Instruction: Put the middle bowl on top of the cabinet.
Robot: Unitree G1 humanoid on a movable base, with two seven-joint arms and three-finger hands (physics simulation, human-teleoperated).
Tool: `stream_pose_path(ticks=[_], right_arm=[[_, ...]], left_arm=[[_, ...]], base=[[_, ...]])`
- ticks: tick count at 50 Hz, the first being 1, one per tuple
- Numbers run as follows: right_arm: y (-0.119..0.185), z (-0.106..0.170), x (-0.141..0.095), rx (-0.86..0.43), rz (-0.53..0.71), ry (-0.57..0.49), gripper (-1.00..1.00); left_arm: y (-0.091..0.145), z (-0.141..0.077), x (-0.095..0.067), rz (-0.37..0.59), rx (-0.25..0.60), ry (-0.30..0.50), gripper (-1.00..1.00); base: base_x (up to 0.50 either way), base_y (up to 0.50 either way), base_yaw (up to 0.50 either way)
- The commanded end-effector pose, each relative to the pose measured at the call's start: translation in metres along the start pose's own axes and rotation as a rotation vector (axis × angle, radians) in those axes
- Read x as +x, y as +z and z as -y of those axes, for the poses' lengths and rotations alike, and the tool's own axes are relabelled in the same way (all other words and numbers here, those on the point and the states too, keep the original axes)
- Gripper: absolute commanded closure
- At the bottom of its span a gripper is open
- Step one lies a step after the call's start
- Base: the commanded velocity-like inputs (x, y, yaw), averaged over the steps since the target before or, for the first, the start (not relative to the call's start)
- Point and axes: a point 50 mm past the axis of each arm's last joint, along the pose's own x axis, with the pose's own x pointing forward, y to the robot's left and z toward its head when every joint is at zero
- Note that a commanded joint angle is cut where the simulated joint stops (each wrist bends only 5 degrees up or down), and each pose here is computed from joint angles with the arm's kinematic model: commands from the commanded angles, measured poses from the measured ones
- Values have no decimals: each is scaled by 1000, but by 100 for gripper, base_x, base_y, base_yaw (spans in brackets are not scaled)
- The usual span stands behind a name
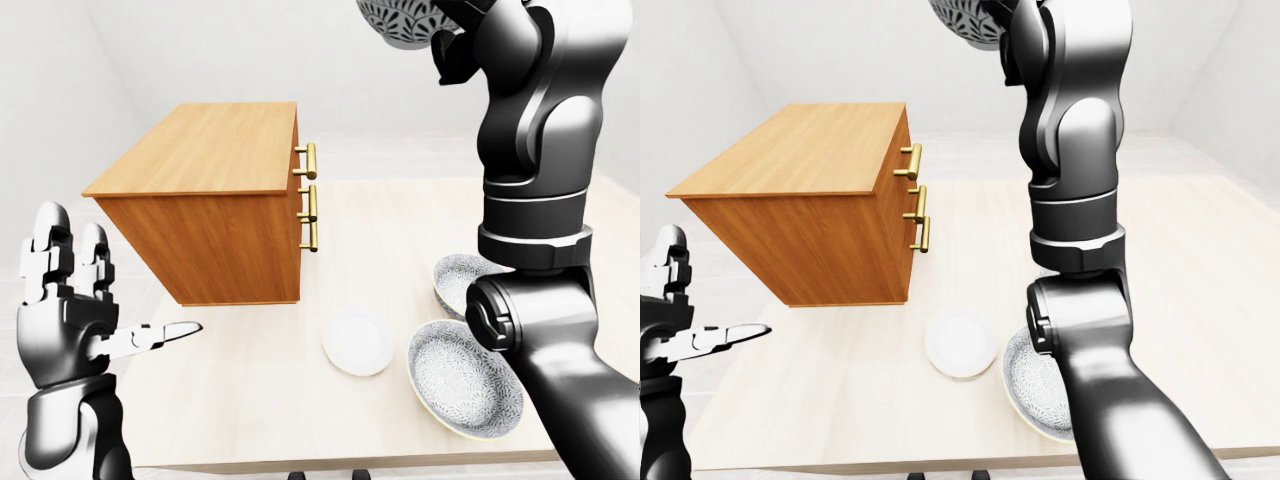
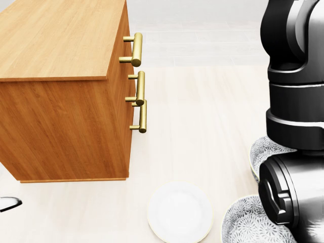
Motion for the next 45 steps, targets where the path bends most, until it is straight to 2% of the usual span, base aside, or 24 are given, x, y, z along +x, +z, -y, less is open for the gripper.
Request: stream_pose_path(ticks=[1,11,26,36,45], right_arm=[[37,-1,19,127,151,104,100],[68,-9,32,296,303,247,100],[106,-27,35,550,485,428,100],[125,-17,37,635,528,405,100],[134,-23,40,708,509,405,100]], left_arm=[[-1,-5,-2,-11,5,3,-100],[-10,-9,-3,-44,-5,11,-100],[0,-16,-15,-30,19,15,-100],[3,-22,-19,-31,32,25,-100],[0,-31,-21,-46,37,42,-100]], base=[[0,0,0],[0,0,0],[0,0,0],[0,0,0],[0,0,0]])
